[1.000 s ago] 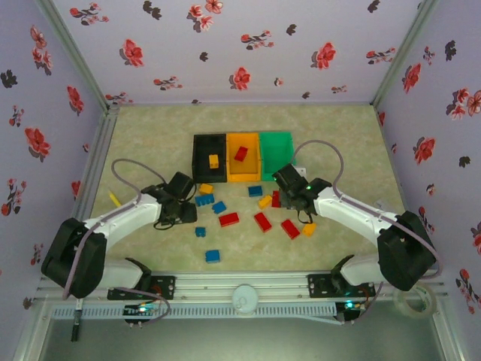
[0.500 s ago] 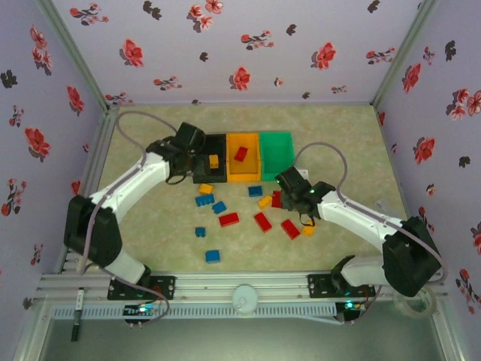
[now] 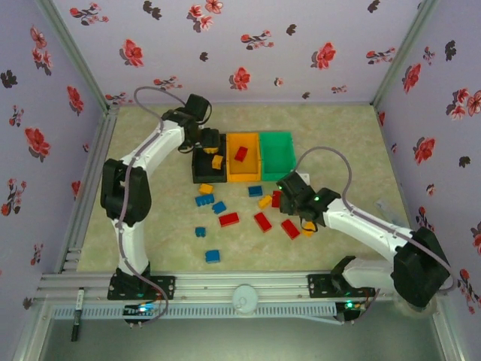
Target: Sort the legos into containers by color
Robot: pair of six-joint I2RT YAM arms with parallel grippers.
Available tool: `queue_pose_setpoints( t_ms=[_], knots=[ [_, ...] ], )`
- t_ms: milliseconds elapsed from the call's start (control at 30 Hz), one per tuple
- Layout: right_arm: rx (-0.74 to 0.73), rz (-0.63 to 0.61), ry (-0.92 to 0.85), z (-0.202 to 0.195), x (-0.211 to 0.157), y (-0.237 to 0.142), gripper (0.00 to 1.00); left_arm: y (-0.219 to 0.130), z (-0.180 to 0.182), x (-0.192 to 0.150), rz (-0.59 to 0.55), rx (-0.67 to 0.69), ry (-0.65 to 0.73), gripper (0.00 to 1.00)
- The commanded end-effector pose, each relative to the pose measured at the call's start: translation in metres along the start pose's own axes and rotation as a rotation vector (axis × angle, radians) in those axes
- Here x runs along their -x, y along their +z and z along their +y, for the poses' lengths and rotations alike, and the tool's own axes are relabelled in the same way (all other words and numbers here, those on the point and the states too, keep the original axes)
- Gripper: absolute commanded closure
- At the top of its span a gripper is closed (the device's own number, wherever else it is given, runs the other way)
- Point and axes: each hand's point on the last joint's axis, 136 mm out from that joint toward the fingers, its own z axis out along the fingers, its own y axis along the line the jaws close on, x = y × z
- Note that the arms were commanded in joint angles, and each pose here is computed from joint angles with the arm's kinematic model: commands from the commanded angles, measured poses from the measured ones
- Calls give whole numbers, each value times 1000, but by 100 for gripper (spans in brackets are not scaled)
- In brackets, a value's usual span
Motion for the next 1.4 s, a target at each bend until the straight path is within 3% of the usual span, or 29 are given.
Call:
queue_pose_setpoints(
  t_ms=[0, 267, 600, 1367],
  knots=[
    [-21, -12, 14, -7, -3, -3, 52, -30, 3, -16, -5, -27, 1, 16],
    [-81, -31, -6, -18, 5, -3, 47, -76, 25, -84, -66, -67, -71, 16],
    [-103, 36, 79, -50, 11, 8, 43, -102, 19, -157, -61, -137, -85, 16],
    [-65, 179, 60, -42, 20, 57, 39, -118, 15, -165, -80, -139, -43, 16]
  ],
)
